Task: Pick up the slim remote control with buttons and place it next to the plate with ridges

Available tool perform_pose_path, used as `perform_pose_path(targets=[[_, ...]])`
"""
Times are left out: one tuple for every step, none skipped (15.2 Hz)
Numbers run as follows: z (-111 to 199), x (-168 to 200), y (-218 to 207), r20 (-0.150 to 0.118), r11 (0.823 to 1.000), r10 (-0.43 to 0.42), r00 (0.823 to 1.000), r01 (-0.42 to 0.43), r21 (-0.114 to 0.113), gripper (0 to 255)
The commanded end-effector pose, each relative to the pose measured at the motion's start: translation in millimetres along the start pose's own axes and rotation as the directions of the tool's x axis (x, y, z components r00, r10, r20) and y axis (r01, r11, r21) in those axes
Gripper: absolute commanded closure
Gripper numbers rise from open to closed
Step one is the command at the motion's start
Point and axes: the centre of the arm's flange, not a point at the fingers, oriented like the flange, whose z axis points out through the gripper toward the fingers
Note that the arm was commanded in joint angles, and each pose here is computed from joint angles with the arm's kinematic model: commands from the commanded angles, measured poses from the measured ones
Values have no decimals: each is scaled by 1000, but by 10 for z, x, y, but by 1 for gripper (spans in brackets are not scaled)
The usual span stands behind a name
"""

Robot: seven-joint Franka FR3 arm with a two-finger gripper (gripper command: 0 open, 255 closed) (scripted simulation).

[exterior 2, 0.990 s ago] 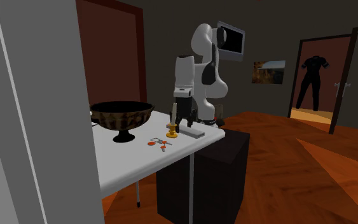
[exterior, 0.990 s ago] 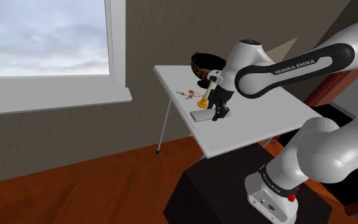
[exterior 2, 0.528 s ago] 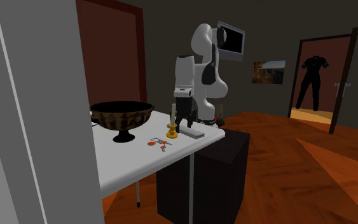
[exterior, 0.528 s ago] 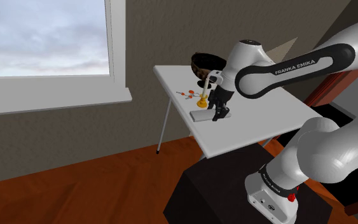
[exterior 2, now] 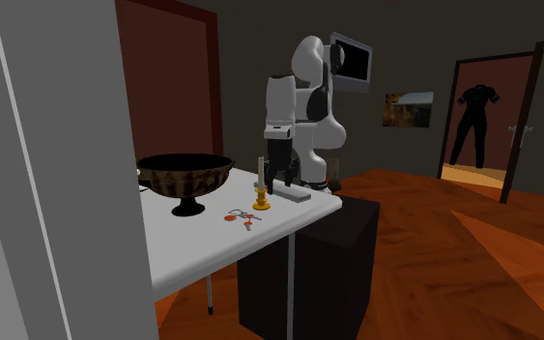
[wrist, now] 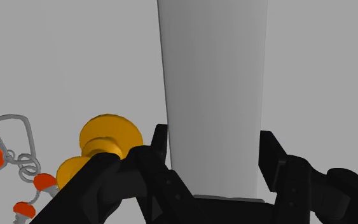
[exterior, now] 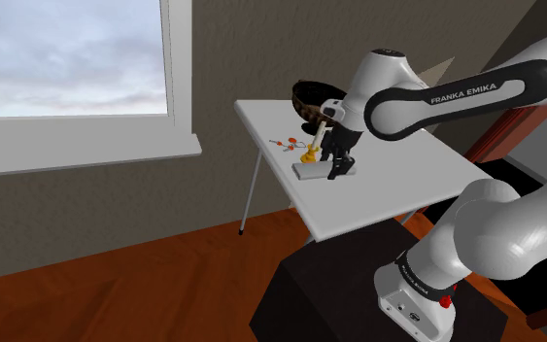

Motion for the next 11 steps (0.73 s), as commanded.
perform_pose_path(targets=[[-107,2,1,0,1000,0,1000,0,0,255],[-160,2,2,0,1000,0,1000,0,0,255],[-213,2,3,0,1000,0,1000,0,0,255],[-266,2,4,0,1000,0,1000,0,0,255],[-318,2,5,0,1000,0,1000,0,0,255],[-371,2,6,0,1000,0,1000,0,0,255],[-424,2,7,0,1000,0,1000,0,0,255],[-477,2,8,0,1000,0,1000,0,0,255],[-530,3,9,0,1000,0,1000,0,0,255],[-582,3,11,0,1000,0,1000,0,0,255],[-635,3,12,0,1000,0,1000,0,0,255]])
